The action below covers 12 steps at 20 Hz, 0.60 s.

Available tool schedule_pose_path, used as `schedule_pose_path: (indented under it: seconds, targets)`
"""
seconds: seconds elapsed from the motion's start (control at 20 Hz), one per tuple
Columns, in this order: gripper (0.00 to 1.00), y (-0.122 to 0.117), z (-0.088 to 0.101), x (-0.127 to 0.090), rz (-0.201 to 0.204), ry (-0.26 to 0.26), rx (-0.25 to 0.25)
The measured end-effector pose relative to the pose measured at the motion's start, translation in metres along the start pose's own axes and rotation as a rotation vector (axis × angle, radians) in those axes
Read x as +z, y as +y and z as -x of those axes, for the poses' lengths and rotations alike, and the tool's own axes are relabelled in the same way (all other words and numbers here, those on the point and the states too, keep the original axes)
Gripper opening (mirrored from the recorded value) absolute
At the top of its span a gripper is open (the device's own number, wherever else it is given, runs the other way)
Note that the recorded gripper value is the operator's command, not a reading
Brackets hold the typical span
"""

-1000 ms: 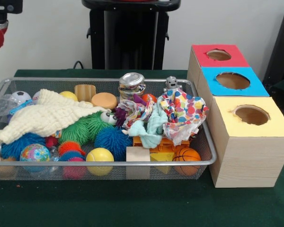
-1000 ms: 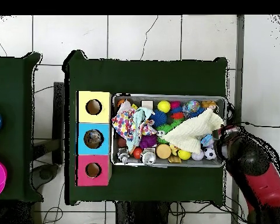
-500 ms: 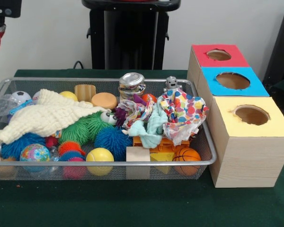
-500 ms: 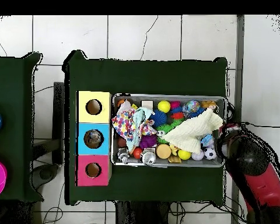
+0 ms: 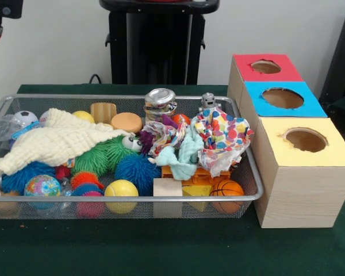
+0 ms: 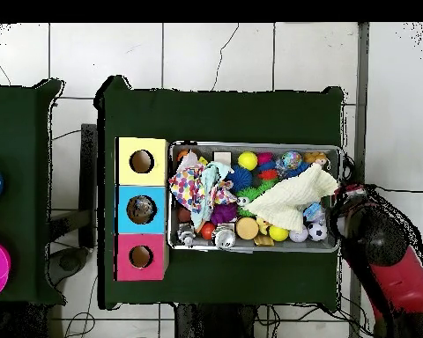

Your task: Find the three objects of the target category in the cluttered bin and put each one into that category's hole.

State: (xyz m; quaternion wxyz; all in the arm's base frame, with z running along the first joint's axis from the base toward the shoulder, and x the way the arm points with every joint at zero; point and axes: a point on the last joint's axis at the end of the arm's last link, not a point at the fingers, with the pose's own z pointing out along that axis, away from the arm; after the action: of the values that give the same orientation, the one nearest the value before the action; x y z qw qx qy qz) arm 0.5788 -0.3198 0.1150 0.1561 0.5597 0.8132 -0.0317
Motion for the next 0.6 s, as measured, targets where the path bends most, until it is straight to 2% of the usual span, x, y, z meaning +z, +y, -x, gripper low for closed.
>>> schedule_pose_path:
  seconds: [0.35,0.6]
  targets:
    - [1.0,0.005,-0.001,-0.009,0.008,-0.008,-0.005]
    - [1.0,0.006,-0.013,-0.011,0.005,0.006,-0.014]
